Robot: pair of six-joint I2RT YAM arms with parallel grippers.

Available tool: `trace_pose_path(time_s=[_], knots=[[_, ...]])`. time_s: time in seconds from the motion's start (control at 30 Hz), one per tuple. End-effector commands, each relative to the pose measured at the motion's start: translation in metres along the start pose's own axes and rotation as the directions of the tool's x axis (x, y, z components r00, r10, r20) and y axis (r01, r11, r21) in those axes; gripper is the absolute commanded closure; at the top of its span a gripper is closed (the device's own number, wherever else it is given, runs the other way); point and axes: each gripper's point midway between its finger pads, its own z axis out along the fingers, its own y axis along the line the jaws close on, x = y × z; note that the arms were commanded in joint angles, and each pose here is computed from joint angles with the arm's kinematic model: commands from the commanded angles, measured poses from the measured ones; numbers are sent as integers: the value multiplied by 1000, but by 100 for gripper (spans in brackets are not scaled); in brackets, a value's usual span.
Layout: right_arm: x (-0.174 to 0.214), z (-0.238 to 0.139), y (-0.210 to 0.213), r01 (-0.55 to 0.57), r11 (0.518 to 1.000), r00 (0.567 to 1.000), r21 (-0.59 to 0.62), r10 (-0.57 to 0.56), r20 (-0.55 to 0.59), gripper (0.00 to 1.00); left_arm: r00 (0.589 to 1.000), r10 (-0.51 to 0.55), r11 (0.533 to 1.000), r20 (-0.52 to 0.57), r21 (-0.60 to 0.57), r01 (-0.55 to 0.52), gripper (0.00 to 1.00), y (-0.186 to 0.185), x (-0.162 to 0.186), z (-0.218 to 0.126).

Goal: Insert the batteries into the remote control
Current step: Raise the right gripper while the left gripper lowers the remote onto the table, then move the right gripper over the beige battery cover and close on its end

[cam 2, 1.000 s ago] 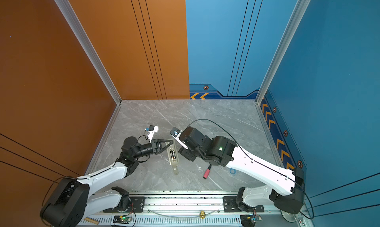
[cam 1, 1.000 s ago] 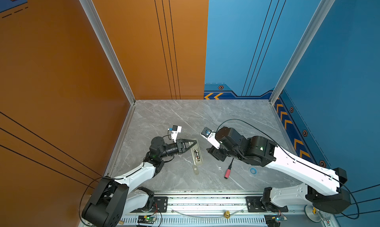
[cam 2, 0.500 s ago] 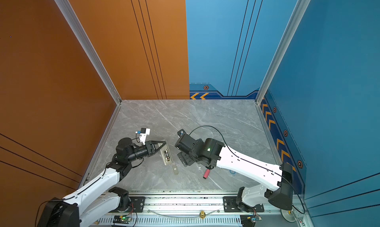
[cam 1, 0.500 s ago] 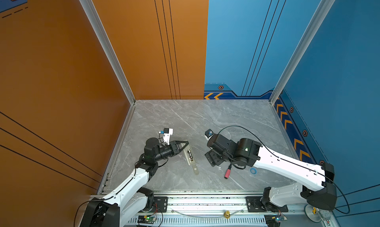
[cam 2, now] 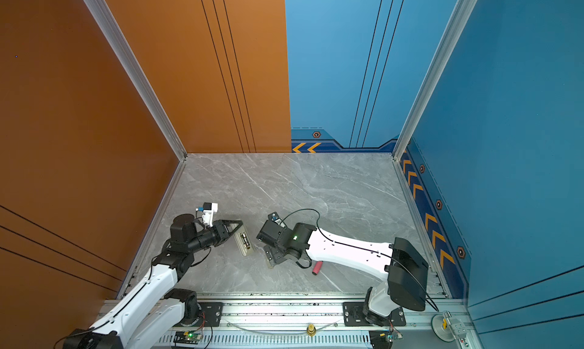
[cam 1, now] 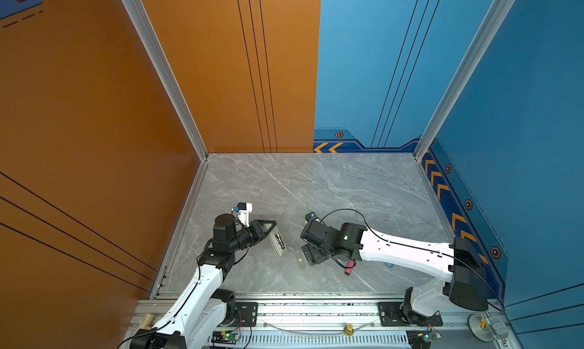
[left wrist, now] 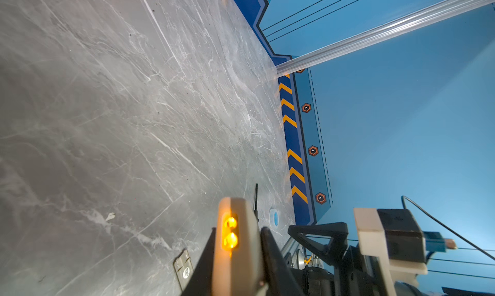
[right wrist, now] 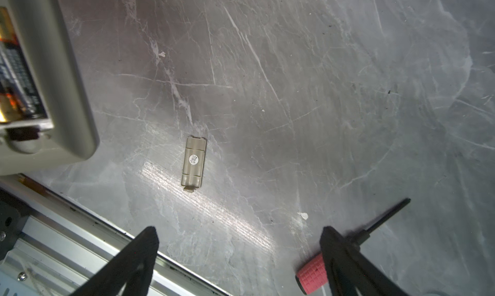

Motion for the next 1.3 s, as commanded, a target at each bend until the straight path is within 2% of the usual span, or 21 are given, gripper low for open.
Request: trace_pose_path(time_s=[0.0, 0.2, 0.53, 0.57, 0.73, 0.83, 1.1, 1.27], knots=[[-4, 15, 12, -58, 998, 998, -24, 59, 9, 7, 999, 26, 999, 40, -37, -25, 100, 4, -7, -9], [5, 43, 37, -40, 998, 998, -55, 37, -44, 10, 995, 35, 997, 97, -75, -28, 100, 11, -17, -23], [32, 71, 57, 2, 998, 990, -66, -11, -137, 21, 994, 14, 998, 106, -58, -8, 100, 14, -23, -22], [33, 73, 57, 1, 998, 990, -68, -11, -142, 22, 994, 13, 998, 105, -58, -7, 100, 14, -22, -22], [39, 81, 61, 0, 997, 987, -84, -13, -161, 45, 995, 9, 998, 98, -62, -3, 100, 16, -22, -21], [41, 85, 63, 2, 996, 985, -91, -17, -170, 53, 996, 2, 998, 89, -69, 4, 100, 19, -21, -19], [51, 90, 60, 1, 996, 982, -87, -17, -187, 57, 997, -6, 996, 72, -86, 12, 100, 23, -19, -15], [54, 92, 56, -4, 997, 982, -83, -11, -188, 66, 998, 3, 996, 67, -92, 4, 100, 22, -17, -12]])
